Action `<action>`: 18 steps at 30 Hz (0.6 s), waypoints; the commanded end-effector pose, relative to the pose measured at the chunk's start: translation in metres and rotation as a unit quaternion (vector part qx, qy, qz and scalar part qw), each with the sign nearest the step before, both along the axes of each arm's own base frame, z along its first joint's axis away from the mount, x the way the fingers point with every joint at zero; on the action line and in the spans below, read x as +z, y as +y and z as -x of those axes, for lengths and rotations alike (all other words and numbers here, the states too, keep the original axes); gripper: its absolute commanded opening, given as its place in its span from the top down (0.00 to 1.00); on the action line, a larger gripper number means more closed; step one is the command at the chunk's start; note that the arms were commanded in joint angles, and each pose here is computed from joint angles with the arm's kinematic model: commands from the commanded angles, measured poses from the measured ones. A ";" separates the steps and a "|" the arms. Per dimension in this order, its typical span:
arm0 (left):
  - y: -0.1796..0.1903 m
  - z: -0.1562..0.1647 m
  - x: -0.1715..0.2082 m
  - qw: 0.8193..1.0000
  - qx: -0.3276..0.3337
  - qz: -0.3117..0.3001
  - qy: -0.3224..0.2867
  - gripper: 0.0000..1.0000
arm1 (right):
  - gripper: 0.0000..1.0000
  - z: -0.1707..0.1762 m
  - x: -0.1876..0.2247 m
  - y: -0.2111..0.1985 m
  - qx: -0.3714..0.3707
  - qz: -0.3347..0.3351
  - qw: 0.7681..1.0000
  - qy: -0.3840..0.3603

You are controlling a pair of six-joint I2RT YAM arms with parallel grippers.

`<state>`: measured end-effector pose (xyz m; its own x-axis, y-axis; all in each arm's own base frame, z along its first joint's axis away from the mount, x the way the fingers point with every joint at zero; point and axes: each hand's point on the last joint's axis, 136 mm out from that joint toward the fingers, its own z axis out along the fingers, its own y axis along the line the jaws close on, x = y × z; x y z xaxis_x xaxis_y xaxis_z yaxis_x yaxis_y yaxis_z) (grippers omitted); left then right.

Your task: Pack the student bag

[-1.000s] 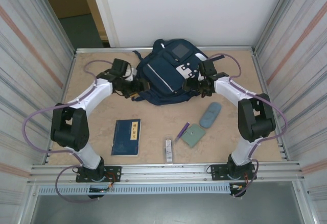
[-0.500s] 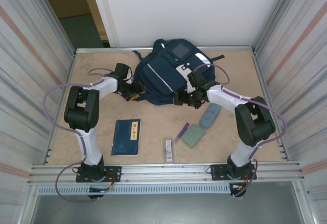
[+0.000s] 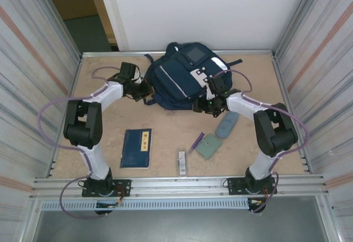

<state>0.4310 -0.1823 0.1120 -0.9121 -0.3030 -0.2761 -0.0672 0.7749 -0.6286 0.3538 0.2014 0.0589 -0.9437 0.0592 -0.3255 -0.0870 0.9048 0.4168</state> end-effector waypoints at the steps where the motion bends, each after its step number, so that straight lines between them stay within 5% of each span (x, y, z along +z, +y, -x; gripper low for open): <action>1: -0.016 -0.001 0.082 0.995 -0.028 0.051 -0.077 1.00 | 0.43 -0.003 -0.004 0.002 0.013 -0.024 1.000 -0.008; 12: -0.028 0.002 0.185 0.979 -0.053 0.095 -0.170 1.00 | 0.39 -0.011 0.010 -0.016 0.008 -0.041 0.998 -0.055; 18: -0.027 0.004 0.201 0.976 -0.057 0.094 -0.187 1.00 | 0.32 -0.029 0.031 -0.037 0.011 -0.063 0.993 -0.098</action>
